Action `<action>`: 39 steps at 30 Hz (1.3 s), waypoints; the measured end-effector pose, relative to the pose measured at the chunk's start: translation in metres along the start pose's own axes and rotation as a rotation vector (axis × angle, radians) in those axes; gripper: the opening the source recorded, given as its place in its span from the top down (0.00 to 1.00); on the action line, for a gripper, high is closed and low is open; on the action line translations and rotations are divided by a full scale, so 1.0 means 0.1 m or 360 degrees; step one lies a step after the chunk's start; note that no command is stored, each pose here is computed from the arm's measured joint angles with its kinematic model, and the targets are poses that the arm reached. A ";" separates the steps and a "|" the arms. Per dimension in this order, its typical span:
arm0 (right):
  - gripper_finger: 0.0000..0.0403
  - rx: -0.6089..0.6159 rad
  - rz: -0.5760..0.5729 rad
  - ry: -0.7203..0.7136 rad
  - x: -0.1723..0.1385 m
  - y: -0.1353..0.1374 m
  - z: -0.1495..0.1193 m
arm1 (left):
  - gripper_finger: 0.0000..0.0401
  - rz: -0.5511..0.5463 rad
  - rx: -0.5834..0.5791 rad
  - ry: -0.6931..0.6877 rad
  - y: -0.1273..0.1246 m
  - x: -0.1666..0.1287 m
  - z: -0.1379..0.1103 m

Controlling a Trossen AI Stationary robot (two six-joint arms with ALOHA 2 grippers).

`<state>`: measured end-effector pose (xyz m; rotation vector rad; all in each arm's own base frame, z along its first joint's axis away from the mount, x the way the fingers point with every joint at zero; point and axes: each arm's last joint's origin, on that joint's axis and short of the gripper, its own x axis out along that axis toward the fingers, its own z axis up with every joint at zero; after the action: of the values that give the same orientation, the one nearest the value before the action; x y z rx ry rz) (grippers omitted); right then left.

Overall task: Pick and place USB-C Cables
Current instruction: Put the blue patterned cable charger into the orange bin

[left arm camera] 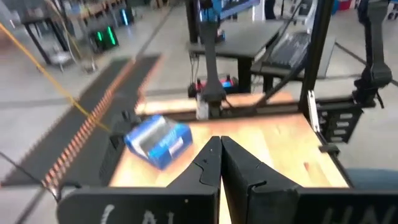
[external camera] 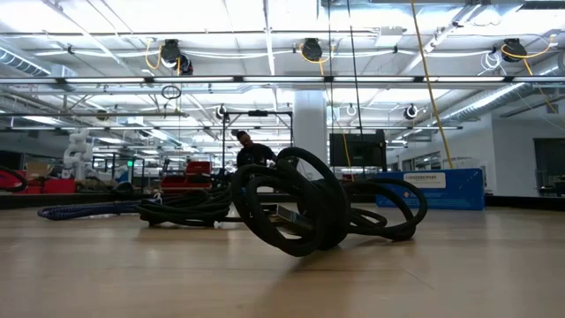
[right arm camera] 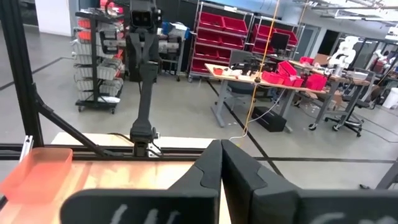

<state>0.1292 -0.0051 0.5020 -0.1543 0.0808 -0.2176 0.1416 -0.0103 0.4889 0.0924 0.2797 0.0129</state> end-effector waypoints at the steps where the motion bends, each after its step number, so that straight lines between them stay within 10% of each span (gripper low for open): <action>1: 1.00 0.0004 0.0000 0.0000 0.00 0.00 0.00 | 0.99 -0.0001 -0.0020 0.0043 -0.01 0.05 -0.01; 19: 1.00 -0.0007 0.0012 0.0052 0.03 0.01 -0.03 | 0.99 0.0154 -0.0354 0.1294 -0.06 0.91 -0.65; 39: 1.00 -0.0031 0.0026 0.0156 0.15 0.05 -0.09 | 0.99 0.0622 -0.0938 0.1632 -0.13 1.23 -1.44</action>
<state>0.1444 -0.0049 0.4914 -0.1626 0.1819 -0.2081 0.2201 -0.0074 0.3159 -0.4665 1.2641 0.5400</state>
